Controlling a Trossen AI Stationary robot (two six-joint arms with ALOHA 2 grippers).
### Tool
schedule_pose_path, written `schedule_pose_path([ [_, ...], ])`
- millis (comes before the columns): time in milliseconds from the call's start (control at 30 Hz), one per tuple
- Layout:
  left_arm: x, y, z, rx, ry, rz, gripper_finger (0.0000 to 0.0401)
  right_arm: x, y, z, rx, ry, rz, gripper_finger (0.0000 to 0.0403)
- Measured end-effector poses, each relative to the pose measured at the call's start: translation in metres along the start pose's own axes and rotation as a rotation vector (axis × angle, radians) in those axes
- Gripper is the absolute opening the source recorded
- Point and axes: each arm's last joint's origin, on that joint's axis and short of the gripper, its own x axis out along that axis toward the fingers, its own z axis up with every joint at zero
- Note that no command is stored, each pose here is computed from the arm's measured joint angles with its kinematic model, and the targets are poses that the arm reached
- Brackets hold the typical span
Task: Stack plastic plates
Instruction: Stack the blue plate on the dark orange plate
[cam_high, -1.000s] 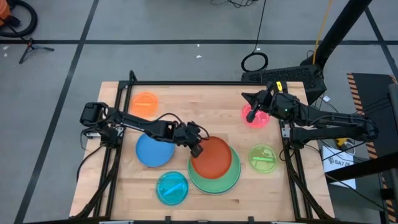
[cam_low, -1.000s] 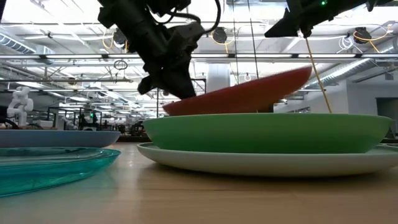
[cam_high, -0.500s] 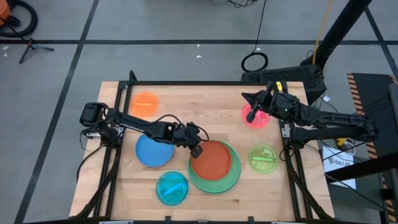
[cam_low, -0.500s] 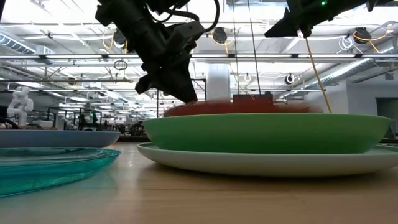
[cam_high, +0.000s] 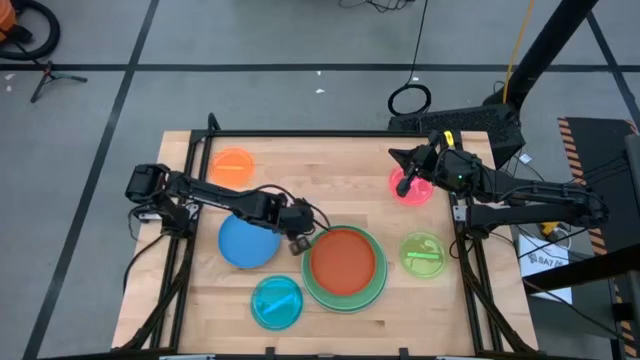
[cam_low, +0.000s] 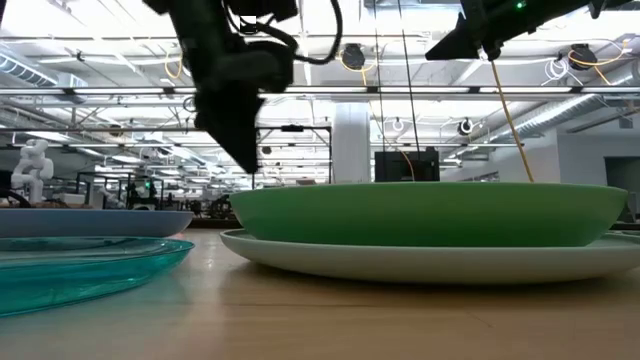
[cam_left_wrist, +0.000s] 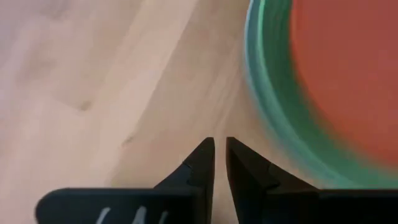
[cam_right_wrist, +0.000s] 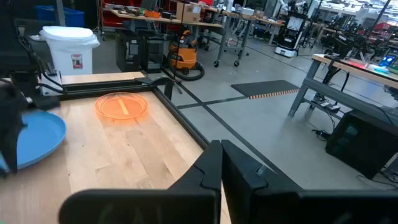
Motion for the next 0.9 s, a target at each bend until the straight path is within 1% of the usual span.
schedule_pose_path([
  [67,-0.006,0.003,-0.004,0.099,0.065,0.032,0.0046,0.000,0.000,0.000,0.000,0.000,0.000,0.0000],
  [167,-0.007,0.008,-0.016,0.269,0.206,0.083,0.0046,0.000,0.000,0.000,0.000,0.000,0.000,0.0000],
  [267,-0.010,0.011,-0.021,0.378,0.264,0.091,0.0047,0.000,0.000,0.000,0.000,0.000,0.000,0.0000],
  [433,-0.010,0.014,-0.021,0.452,0.283,0.088,0.0047,0.000,0.000,0.000,0.000,0.000,0.000,0.0000],
  [467,-0.010,0.015,-0.022,0.465,0.295,0.099,0.0047,0.000,0.000,0.000,0.000,0.000,0.000,0.0000],
  [600,-0.014,0.027,-0.027,0.513,0.389,0.206,0.0047,0.000,0.000,0.000,0.000,0.000,0.000,0.0000],
  [700,-0.014,0.037,-0.026,0.536,0.432,0.219,0.0047,0.000,0.000,0.000,0.000,0.000,0.000,0.0000],
  [767,-0.015,0.044,-0.024,0.571,0.444,0.234,0.0047,0.000,0.000,0.000,0.000,0.001,0.000,0.0000],
  [833,-0.016,0.052,-0.022,0.630,0.469,0.218,0.0047,0.000,0.000,0.000,0.000,0.001,0.000,0.0000],
  [900,-0.015,0.059,-0.019,0.677,0.484,0.169,0.0047,0.000,0.000,0.000,-0.002,0.005,0.001,0.0000],
])
